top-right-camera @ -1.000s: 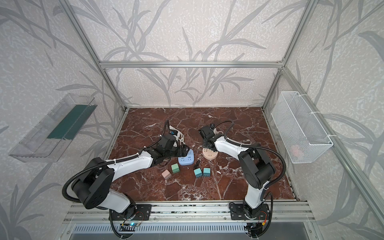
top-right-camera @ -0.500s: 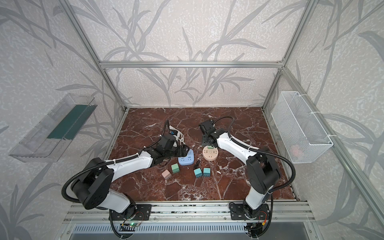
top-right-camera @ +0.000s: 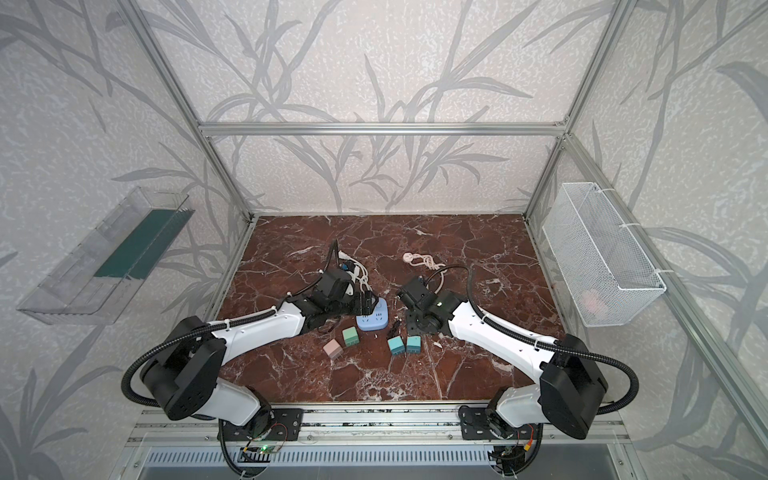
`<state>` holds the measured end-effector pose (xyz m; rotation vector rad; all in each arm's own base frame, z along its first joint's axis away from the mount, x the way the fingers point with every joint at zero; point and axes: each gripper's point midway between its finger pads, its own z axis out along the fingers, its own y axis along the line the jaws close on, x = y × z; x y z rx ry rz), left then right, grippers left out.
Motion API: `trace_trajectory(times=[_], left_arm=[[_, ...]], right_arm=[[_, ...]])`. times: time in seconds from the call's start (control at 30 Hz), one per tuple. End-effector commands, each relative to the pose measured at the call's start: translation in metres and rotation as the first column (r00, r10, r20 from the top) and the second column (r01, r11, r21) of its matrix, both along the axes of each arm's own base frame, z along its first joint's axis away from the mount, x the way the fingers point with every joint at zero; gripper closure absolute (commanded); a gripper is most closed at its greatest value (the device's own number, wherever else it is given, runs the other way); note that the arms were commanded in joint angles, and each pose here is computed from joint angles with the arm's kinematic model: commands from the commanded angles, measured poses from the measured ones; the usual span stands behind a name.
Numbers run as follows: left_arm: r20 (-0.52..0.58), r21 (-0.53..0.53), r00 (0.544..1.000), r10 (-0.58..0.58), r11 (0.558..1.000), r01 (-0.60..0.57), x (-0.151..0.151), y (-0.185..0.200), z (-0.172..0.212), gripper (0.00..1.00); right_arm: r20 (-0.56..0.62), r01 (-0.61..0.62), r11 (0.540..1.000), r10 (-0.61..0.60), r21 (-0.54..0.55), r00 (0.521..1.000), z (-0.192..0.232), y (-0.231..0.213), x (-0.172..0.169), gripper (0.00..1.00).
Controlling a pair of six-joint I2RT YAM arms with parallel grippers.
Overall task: Insert the plug
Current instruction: 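Lower the right gripper onto a teal adapter beside the blue strip and grasp it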
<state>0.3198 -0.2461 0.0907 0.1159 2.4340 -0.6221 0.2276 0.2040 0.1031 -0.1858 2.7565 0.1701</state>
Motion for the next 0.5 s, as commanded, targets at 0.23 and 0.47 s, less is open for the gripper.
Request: trace_trajectory(times=[0.23, 0.47], left_arm=[[-0.001, -0.028, 1.0, 0.0, 1.0, 0.0, -0.004, -0.002, 0.008, 0.13], [-0.001, -0.036, 1.0, 0.001, 0.999, -0.001, -0.004, -0.004, 0.008, 0.13]], right_arm=[[-0.127, -0.001, 1.0, 0.001, -0.002, 0.992, -0.037, 0.014, -0.021, 0.48], [-0.177, -0.03, 0.999, 0.022, -0.04, 0.984, -0.055, 0.021, -0.029, 0.48]])
